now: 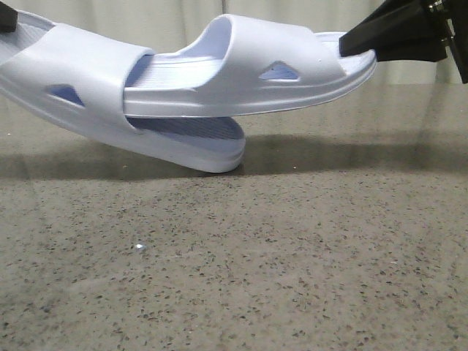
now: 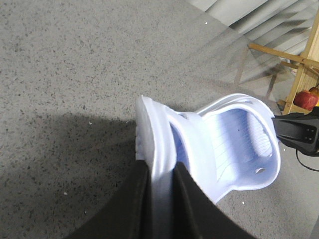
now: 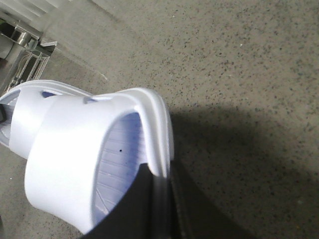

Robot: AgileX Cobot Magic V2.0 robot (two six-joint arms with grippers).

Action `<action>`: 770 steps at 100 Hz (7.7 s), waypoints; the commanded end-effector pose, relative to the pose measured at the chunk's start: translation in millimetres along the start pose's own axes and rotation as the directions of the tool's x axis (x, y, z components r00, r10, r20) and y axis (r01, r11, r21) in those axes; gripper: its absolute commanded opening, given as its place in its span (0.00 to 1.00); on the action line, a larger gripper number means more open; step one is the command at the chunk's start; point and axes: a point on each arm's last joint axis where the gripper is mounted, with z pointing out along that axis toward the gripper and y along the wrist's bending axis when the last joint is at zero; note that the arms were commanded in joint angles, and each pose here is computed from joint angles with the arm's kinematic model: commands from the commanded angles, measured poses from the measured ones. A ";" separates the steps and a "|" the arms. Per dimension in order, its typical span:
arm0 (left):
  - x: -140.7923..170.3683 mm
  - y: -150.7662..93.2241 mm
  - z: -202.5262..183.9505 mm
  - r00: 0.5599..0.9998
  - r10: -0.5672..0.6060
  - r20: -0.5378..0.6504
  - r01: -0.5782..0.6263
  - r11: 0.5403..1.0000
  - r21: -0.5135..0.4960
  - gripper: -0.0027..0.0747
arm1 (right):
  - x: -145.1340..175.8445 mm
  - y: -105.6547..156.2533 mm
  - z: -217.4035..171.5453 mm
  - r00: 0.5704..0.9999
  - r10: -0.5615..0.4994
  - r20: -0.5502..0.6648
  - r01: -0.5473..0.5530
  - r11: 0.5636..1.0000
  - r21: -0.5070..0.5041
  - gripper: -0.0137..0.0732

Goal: Insert blue slippers together front up

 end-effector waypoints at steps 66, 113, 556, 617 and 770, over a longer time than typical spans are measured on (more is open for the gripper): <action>-7.1 -31.6 -0.7 1.000 0.020 0.021 -0.024 0.980 0.196 0.05 | 4.6 33.6 34.2 0.993 -0.023 -0.114 -0.002 0.976 -0.216 0.03; -6.6 -32.2 -0.8 1.000 0.025 0.017 -0.028 0.979 0.203 0.05 | 3.4 36.0 35.0 0.995 -0.028 -0.101 0.004 0.973 -0.230 0.03; 92.6 -61.0 -81.4 0.661 0.714 0.232 -0.451 0.624 -0.638 0.05 | 98.7 45.6 -84.6 0.897 -0.366 0.248 0.208 0.844 0.495 0.06; 115.2 -47.7 -82.7 0.675 0.644 0.361 -0.325 0.698 -0.638 0.05 | 142.5 35.5 -96.3 0.901 -0.320 0.293 0.140 0.853 0.503 0.06; 189.1 7.8 -86.1 0.618 0.684 0.389 -0.185 0.607 -0.773 0.05 | 142.5 35.7 -96.2 0.902 -0.314 0.296 0.135 0.856 0.499 0.06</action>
